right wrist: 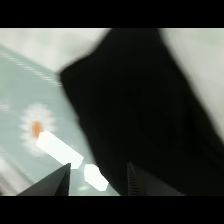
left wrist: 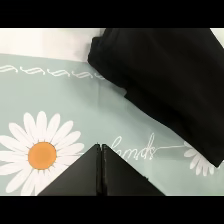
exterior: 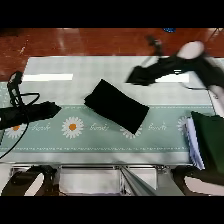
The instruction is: Fold the shirts.
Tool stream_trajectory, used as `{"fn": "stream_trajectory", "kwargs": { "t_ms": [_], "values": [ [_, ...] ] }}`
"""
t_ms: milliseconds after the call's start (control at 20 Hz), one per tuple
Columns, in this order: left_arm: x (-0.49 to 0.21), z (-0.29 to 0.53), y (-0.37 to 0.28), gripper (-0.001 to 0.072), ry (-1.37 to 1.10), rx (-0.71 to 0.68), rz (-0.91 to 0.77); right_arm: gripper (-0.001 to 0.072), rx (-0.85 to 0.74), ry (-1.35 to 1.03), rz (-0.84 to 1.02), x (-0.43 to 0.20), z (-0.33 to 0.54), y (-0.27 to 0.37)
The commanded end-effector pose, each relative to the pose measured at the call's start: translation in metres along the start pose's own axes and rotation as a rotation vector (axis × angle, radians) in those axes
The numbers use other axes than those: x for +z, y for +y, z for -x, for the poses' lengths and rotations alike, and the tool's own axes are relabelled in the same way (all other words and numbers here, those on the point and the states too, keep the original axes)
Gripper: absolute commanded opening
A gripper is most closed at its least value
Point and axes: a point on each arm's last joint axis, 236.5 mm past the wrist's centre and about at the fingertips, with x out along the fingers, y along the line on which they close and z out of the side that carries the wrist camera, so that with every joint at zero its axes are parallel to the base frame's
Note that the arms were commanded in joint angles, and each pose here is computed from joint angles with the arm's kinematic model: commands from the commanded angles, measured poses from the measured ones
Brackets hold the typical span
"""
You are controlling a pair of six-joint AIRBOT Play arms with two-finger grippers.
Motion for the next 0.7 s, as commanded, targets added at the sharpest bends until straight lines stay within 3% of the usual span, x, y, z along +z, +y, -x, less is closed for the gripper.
{"fn": "stream_trajectory", "kwargs": {
  "t_ms": [0, 150, 300, 650],
  "values": [
    [-0.005, -0.004, -0.005, 0.0018, 0.005, -0.03, 0.025, 0.0407, -0.394, -0.142, -0.137, -0.057, 0.087, -0.094],
    [-0.005, -0.004, -0.005, 0.0018, 0.005, -0.032, 0.026, 0.0407, -0.378, -0.26, -0.421, -0.135, 0.063, -0.139],
    [-0.005, -0.004, -0.005, 0.0018, 0.005, -0.033, 0.027, 0.0407, -0.184, -0.241, -0.648, -0.183, -0.001, -0.14],
    [-0.005, -0.005, -0.005, 0.0018, 0.005, -0.031, 0.028, 0.0407, 0.031, -0.082, -0.721, -0.18, -0.076, -0.115]
  ]
}}
